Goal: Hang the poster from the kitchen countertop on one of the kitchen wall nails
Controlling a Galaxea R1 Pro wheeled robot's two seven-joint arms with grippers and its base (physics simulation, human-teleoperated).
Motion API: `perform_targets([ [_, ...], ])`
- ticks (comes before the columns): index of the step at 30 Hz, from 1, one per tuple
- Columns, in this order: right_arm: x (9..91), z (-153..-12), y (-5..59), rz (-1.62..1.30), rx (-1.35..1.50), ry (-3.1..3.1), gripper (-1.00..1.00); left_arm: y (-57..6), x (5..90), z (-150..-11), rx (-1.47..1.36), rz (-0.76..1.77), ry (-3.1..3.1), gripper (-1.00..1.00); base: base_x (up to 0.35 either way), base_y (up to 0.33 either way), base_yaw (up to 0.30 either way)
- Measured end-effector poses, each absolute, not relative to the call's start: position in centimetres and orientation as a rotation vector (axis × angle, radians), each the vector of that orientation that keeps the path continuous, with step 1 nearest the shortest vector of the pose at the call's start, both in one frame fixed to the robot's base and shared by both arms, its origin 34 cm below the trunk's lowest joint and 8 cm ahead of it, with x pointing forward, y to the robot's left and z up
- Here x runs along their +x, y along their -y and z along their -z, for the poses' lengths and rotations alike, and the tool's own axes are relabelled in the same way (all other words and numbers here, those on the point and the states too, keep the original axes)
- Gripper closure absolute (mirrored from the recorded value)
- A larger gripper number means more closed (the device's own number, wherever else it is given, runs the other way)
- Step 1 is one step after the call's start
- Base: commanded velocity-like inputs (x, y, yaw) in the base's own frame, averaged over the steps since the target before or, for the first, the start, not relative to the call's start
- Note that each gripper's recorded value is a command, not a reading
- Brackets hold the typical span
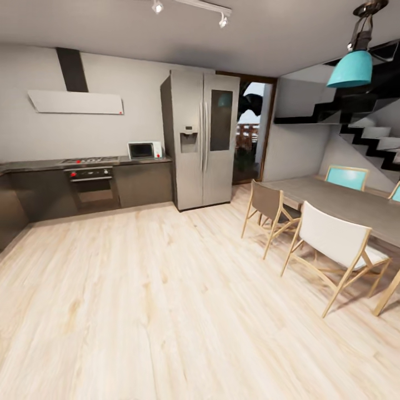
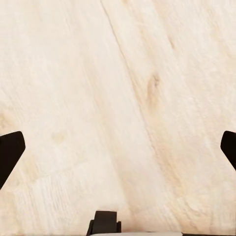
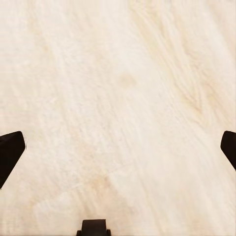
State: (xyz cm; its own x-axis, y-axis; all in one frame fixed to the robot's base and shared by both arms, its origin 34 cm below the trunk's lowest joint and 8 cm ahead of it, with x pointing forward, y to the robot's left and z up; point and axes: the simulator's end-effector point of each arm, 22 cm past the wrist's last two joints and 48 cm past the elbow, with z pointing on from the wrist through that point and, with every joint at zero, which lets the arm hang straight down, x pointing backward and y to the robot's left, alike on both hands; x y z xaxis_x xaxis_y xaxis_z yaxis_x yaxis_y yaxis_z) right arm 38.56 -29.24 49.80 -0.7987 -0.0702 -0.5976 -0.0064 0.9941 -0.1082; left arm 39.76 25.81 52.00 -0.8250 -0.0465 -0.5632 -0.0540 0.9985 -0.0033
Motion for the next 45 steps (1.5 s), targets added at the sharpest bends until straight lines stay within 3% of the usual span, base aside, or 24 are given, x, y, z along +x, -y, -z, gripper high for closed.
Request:
perform_targets([
  [26,38.5,-49.8,29.2,0.133,-0.054,-2.495,-1.0,-26.2,39.7,-52.0,-0.085,-0.023,-2.542,-1.0,0.01,0.0,0.282],
  [45,37.2,-49.1,29.3,0.129,-0.057,-2.528,-1.0,-26.2,39.7,-52.0,-0.084,-0.023,-2.543,-1.0,0.306,0.0,0.051],
])
